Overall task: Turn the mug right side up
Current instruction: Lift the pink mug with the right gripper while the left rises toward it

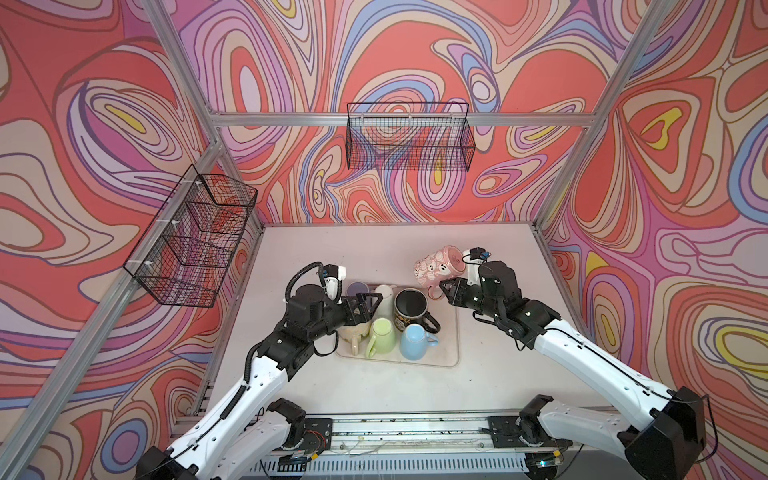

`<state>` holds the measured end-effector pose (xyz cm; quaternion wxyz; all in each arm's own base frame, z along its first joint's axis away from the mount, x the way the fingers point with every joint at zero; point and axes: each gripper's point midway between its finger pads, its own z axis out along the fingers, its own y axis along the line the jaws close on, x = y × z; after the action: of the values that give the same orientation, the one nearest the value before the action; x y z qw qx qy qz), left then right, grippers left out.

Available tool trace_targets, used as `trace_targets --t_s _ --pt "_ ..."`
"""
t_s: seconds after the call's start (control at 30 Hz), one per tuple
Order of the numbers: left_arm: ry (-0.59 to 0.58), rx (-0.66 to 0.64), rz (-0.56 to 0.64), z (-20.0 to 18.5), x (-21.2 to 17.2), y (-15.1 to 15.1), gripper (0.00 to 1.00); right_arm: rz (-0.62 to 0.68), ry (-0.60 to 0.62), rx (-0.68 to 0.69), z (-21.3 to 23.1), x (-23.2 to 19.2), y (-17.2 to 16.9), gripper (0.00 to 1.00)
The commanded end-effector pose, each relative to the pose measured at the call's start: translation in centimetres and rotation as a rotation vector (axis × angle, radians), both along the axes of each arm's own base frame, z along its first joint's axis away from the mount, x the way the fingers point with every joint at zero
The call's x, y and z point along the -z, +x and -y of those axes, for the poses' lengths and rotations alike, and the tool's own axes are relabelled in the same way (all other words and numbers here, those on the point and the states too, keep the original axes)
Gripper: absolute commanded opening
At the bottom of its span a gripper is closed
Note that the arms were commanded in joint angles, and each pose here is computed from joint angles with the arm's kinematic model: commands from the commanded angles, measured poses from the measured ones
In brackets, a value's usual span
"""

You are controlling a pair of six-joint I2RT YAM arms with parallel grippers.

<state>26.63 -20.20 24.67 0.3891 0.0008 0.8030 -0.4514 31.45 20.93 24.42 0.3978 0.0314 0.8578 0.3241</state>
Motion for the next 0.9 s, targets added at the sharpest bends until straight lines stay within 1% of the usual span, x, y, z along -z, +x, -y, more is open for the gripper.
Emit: trace_targets --t_s 0.0,0.23,0.4,0.6,0.87 --pt "-0.128 0.105 0.085 2.1 -3.2 -0.1 0.85 0.218 0.199 -0.078 -1.8 -8.5 1.4 0.0" --pt "-0.28 0.199 0.146 4.2 -6.1 0.7 0.71 0.24 0.355 -0.158 -2.2 -11.4 2.8 0.0" --pt "-0.321 0.228 0.165 5.3 -6.9 1.9 0.63 0.25 0.434 -0.199 -2.3 -12.8 3.8 0.0" --pt "-0.386 0.27 0.187 6.7 -8.1 3.6 0.61 0.259 0.501 -0.249 -2.5 -13.9 4.8 0.0" --pt "-0.43 0.358 0.191 9.4 -9.2 5.5 0.62 0.253 0.55 -0.339 -3.9 -14.9 6.0 0.0"
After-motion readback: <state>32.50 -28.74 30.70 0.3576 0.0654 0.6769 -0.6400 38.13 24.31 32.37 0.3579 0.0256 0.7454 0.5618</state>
